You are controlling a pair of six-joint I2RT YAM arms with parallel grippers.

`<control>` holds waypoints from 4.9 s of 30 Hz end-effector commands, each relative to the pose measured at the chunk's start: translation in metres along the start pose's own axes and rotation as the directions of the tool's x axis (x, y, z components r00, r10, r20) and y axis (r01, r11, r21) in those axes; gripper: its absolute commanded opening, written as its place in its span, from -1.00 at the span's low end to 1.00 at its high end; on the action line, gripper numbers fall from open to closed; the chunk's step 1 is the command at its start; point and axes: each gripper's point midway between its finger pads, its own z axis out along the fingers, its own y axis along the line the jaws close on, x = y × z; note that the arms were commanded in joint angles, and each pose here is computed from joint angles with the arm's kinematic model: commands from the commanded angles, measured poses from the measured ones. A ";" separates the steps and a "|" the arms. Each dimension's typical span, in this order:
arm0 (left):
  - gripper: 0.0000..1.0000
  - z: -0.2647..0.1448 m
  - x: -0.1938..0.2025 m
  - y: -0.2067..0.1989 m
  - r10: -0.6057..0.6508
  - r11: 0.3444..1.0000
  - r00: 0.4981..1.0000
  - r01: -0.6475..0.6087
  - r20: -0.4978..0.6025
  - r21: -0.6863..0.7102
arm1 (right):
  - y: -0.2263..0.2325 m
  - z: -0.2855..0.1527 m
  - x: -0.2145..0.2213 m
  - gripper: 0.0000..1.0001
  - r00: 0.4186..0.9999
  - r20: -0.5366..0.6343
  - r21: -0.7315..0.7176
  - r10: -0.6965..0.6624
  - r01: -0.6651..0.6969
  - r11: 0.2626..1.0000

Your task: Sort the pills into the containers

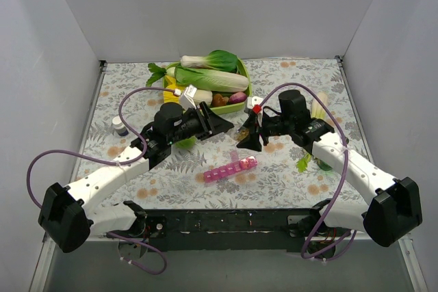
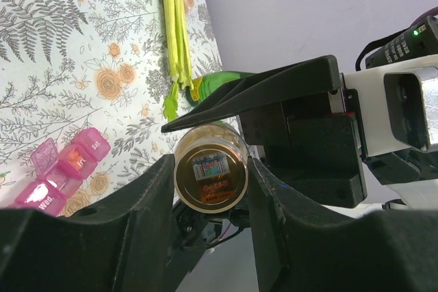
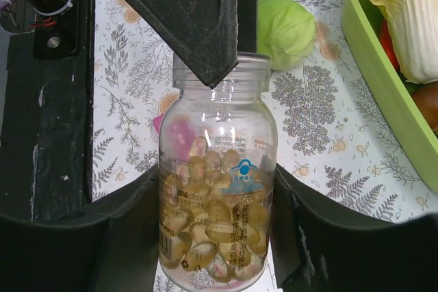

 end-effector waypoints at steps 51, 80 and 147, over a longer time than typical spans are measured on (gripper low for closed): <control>-0.33 -0.028 0.089 -0.021 0.877 0.353 0.453 -0.832 0.157 0.428 | 0.067 -0.012 0.035 -0.97 0.982 0.051 -0.305 -0.184 0.191 0.933; 0.58 -0.058 0.085 -0.025 0.426 0.891 0.894 -0.388 -0.139 0.234 | 0.036 -0.007 0.056 -0.97 0.985 -0.075 -0.152 -0.158 0.145 0.978; -1.00 -0.020 0.062 0.024 -0.201 0.980 0.971 0.198 -0.127 -0.037 | 0.036 -0.019 0.039 -0.97 0.994 -0.012 -0.143 -0.111 0.108 0.984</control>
